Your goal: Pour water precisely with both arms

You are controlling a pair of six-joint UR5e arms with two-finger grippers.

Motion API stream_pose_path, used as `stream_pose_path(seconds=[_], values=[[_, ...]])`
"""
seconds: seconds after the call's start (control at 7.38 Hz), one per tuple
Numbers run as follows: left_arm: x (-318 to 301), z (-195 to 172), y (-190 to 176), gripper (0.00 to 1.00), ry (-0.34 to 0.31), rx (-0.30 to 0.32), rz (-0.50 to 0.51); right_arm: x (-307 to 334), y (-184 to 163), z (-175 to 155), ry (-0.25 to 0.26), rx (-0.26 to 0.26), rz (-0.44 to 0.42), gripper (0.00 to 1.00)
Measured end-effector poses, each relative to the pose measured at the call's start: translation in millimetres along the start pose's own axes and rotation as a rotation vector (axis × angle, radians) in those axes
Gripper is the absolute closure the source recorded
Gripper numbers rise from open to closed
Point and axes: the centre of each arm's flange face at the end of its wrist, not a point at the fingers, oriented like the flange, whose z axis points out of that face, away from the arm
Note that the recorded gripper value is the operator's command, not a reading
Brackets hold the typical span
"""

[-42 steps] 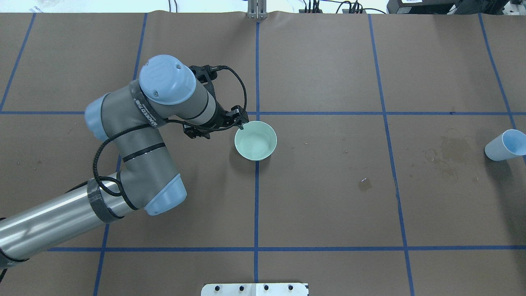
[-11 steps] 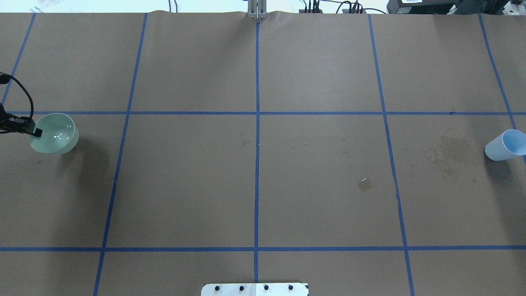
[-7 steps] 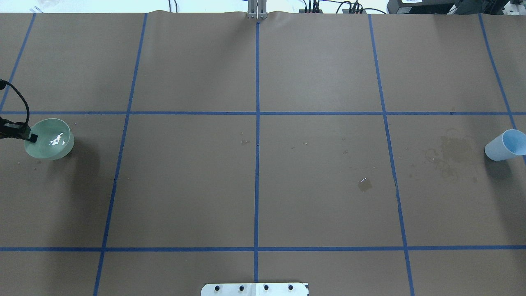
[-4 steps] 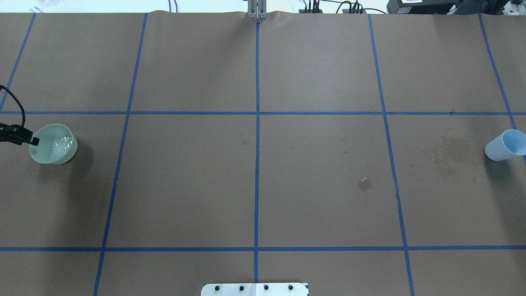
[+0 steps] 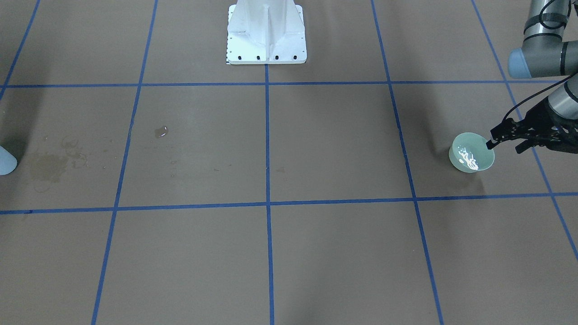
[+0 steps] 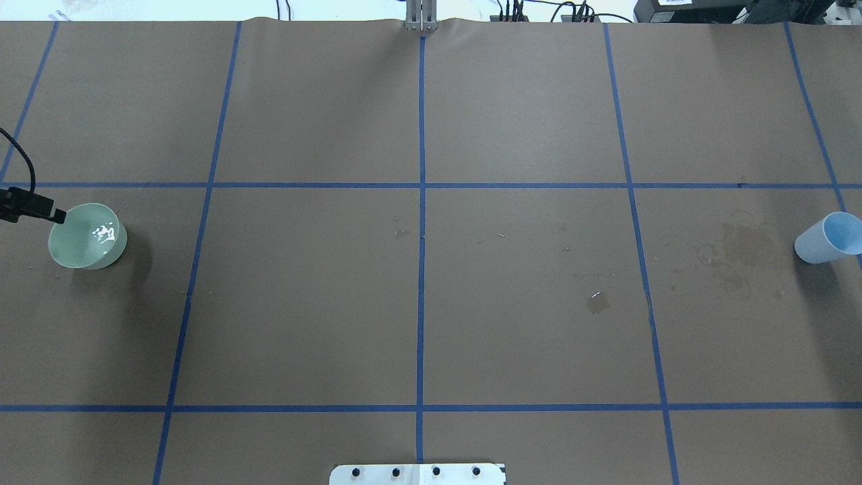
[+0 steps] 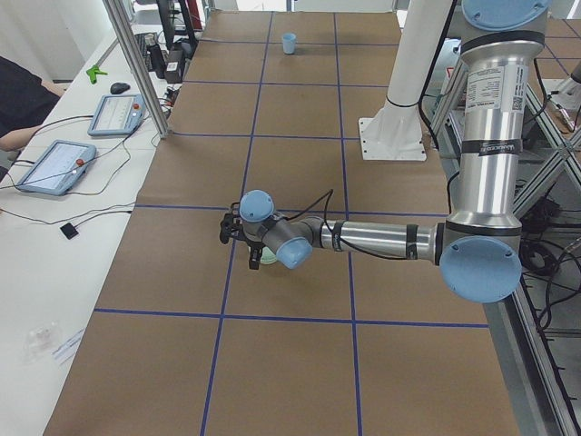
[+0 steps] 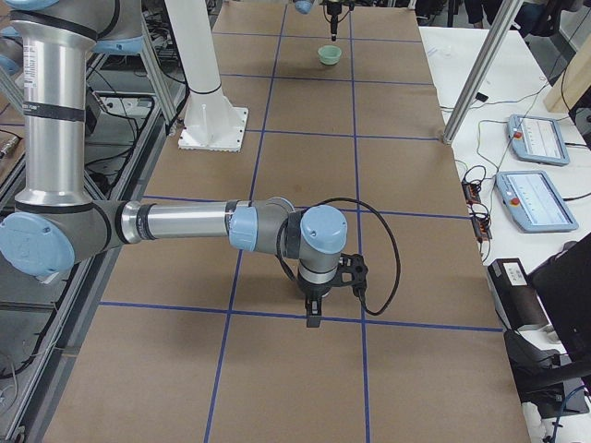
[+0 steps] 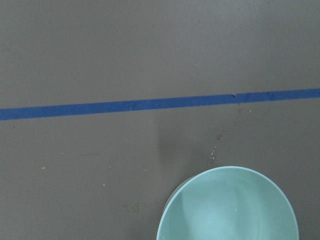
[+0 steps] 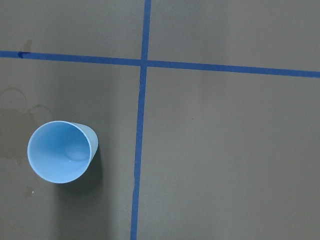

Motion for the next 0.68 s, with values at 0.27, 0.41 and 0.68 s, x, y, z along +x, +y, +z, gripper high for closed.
stream_pose_path(seconds=[0.27,0.41,0.68], values=[[9,-48,-19,0.00,-0.083,-0.035,0.070,0,-1,2,-0.007,0.005,-0.003,0.00],[4,-85,-36,0.00,-0.139,-0.056,0.108,-1,-1,1,-0.012,0.010,-0.006,0.00],[-19,-157,-68,0.00,-0.193,-0.099,0.147,-4,-2,-2,-0.023,0.019,-0.012,0.00]])
